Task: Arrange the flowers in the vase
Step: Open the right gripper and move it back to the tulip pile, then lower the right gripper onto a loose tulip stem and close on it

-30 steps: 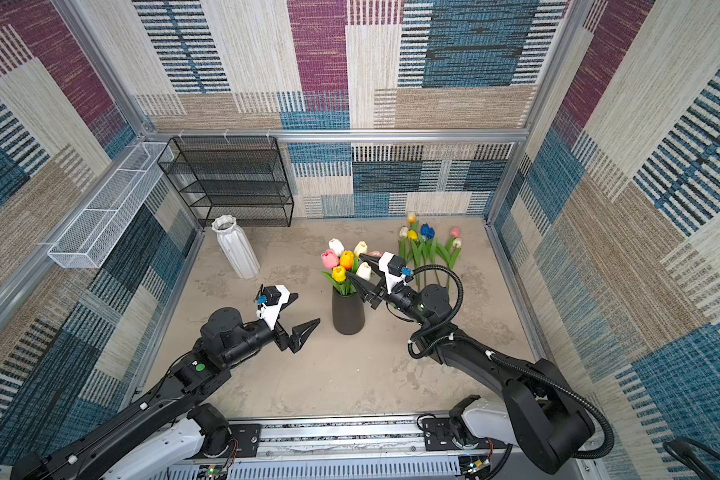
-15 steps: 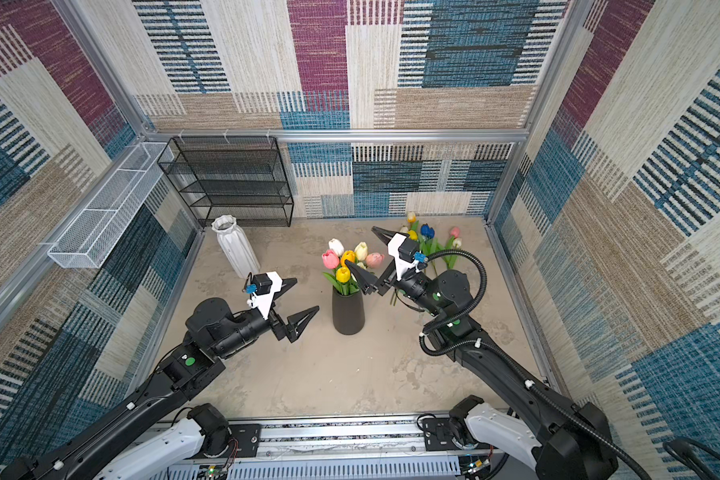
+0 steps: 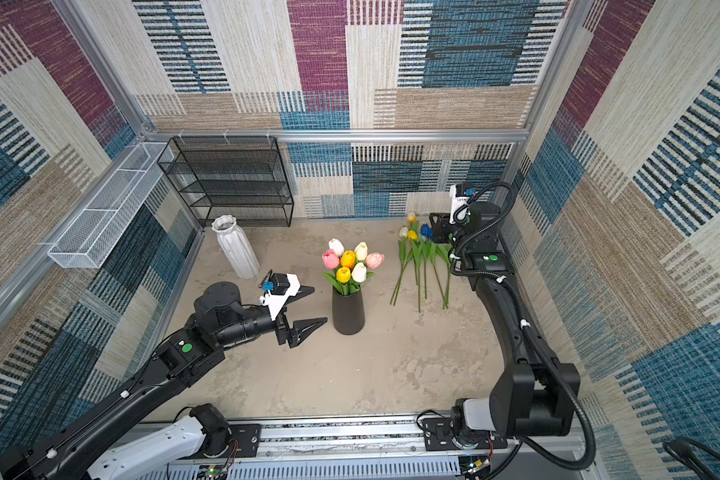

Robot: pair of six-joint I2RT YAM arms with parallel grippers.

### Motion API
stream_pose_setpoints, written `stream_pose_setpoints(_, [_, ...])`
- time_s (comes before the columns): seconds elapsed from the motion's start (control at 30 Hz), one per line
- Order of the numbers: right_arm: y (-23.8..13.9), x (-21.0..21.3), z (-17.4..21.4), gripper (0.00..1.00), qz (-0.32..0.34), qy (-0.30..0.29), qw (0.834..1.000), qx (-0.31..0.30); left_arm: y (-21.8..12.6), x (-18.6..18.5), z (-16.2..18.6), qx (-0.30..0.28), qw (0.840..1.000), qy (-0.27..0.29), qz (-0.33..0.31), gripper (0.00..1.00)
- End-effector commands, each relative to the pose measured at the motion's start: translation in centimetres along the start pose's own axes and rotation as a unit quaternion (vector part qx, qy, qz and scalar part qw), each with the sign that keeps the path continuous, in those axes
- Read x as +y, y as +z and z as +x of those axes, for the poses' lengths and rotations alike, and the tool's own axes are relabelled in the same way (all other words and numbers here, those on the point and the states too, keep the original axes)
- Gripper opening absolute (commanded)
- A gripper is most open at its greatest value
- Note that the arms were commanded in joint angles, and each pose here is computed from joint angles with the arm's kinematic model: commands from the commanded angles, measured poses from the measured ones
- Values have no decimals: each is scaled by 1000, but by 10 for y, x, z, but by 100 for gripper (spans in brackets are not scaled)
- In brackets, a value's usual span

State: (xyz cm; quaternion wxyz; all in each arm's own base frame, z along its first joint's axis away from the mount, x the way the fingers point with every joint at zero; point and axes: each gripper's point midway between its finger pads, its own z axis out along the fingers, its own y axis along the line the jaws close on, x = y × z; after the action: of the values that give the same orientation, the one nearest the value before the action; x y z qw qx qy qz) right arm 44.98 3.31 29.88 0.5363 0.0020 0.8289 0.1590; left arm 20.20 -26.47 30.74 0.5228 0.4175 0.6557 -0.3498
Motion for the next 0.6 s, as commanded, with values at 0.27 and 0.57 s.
stream_pose_setpoints(0.27, [42, -136, 131, 24, 183, 85, 961, 187, 11, 0, 61, 57, 998, -15, 3, 87])
stream_pose_setpoints(0.57, [71, -160, 186, 30, 201, 104, 938, 263, 13, -2, 82, 69, 997, -32, 6, 90])
